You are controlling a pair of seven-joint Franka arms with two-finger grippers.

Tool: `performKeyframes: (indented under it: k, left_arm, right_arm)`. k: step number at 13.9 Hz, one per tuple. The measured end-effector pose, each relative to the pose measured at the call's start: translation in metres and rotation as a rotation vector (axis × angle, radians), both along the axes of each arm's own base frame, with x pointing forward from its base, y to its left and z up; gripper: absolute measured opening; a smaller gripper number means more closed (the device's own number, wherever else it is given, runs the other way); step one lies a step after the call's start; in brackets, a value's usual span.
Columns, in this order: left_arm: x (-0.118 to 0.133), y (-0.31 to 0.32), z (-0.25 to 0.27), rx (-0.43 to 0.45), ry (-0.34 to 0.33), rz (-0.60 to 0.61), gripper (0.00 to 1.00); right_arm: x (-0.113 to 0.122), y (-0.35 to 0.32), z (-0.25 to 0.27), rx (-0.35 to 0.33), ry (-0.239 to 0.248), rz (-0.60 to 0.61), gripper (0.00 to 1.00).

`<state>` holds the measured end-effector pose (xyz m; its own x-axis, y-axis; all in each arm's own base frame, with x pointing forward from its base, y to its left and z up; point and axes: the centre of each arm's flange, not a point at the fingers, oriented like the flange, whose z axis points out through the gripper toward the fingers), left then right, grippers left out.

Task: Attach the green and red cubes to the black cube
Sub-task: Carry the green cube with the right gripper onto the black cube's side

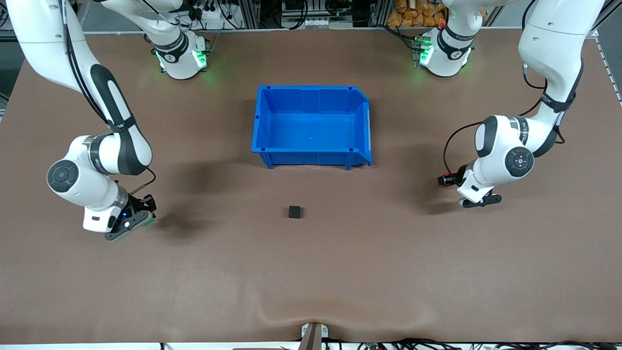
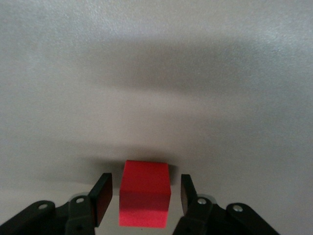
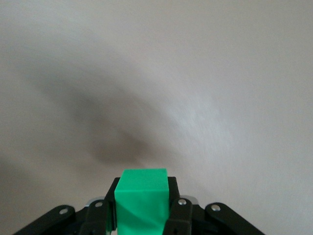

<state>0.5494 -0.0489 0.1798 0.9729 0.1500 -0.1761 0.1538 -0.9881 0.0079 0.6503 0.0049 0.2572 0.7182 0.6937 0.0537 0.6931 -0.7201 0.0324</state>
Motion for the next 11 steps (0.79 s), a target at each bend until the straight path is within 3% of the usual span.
performKeyframes:
  k: [3, 5, 7, 11]
  left_arm:
    - [0.002, 0.0, 0.001, 0.004, -0.003, 0.029, 0.39]
    - [0.006, 0.0, 0.004, 0.007, -0.011, 0.05, 0.4]
    - [0.015, -0.005, 0.013, 0.019, -0.032, 0.16, 0.4]
    - [0.031, -0.06, 0.036, 0.036, -0.08, 0.359, 0.4]
  right_arm:
    - [0.016, 0.046, 0.03, 0.017, -0.021, 0.306, 0.4]
    - [0.022, 0.087, 0.045, 0.019, -0.052, 0.502, 0.4]
    - [0.028, 0.137, 0.045, 0.019, -0.074, 0.65, 0.4]
    - [0.031, 0.228, -0.001, 0.037, -0.06, 0.798, 0.4]
